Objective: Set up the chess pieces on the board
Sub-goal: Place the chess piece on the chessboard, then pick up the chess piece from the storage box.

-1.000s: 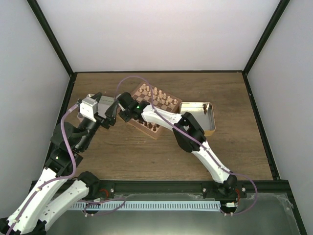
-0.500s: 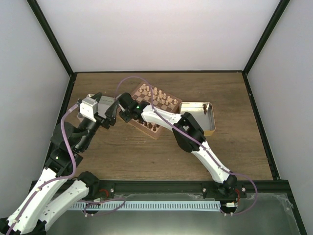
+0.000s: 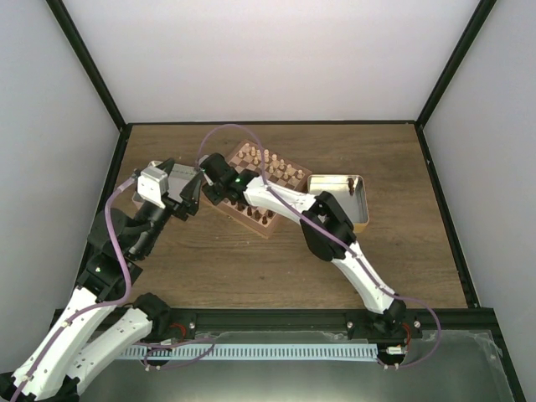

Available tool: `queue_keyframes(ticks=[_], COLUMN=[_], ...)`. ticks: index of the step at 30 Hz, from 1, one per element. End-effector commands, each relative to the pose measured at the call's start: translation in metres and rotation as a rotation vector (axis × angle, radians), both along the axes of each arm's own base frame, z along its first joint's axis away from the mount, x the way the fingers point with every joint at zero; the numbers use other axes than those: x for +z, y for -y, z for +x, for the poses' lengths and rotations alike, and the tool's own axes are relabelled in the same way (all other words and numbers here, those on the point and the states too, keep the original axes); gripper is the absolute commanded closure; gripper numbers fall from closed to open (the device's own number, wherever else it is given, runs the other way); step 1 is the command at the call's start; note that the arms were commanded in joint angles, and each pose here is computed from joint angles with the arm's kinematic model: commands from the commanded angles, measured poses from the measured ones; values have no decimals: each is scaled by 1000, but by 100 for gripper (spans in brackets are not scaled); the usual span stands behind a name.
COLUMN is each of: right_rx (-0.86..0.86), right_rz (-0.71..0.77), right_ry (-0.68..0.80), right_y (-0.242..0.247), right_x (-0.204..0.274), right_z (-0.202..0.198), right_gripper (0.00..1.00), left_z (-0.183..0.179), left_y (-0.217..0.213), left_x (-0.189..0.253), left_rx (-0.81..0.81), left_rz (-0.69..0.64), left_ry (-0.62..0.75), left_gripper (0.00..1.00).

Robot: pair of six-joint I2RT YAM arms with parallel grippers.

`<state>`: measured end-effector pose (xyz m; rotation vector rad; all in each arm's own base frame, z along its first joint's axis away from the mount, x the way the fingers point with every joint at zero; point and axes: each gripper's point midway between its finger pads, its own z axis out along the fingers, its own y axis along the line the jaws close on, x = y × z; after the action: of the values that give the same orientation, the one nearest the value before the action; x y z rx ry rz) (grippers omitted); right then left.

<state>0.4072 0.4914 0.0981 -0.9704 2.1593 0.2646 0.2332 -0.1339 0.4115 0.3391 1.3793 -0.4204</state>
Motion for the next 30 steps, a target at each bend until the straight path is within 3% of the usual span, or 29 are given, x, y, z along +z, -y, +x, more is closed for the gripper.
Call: queue_keyframes(ticks=[1, 9, 16, 24, 30], right_rx=[-38, -149, -456, -913, -1085], right_rz=[123, 277, 319, 274, 248], right_ry=[64, 59, 48, -41, -147], right_y=[-1, 38, 165, 332, 405], right_x=[64, 126, 137, 84, 19], right_z=[4, 1, 2, -6, -11], right_gripper=[62, 61, 57, 58, 64], left_z=[-5, -8, -5, 2, 4], left_y=[-7, -8, -5, 5, 9], left_x=[13, 16, 8, 3, 1], left_rx=[14, 11, 2, -31, -45], left_rz=[-26, -46, -56, -63, -61], left_ry=[26, 27, 6, -6, -16], left_gripper=[23, 22, 22, 22, 22])
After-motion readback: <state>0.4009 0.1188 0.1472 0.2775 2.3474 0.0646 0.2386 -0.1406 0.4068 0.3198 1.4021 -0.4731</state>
